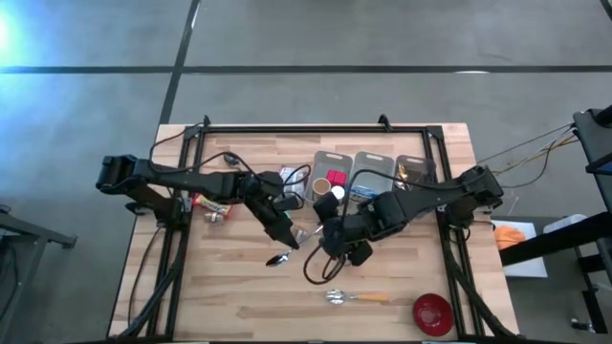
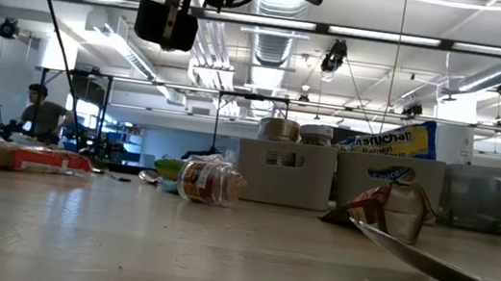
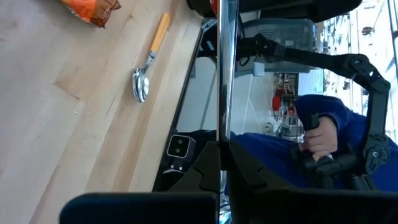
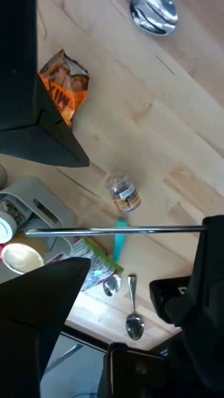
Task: Pick & Place Food Item
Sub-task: Put the silver spoon into the black bin
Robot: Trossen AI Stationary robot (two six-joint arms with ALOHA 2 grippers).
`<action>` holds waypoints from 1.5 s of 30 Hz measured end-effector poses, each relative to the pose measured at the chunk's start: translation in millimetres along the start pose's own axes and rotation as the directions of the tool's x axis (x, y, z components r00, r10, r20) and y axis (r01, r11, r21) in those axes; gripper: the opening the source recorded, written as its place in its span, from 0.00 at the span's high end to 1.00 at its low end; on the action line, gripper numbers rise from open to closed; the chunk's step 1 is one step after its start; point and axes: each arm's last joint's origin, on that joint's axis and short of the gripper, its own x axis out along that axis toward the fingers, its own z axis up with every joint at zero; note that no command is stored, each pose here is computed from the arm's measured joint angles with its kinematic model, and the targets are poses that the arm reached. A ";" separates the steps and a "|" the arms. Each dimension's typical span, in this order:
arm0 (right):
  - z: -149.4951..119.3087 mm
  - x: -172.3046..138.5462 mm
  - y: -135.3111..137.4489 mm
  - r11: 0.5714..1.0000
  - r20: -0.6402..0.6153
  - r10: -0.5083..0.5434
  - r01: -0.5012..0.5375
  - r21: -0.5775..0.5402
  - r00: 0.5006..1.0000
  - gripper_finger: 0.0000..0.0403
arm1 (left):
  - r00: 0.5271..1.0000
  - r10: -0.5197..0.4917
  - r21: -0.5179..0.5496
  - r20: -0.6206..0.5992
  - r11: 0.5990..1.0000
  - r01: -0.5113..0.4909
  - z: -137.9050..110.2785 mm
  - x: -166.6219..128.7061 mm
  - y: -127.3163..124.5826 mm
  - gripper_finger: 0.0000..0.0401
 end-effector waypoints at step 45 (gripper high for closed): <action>-9.5 4.3 -11.1 0.900 0.045 0.162 -0.166 0.403 0.986 0.98 | 0.953 -0.261 0.173 0.154 0.957 0.234 24.7 -19.0 -26.2 0.75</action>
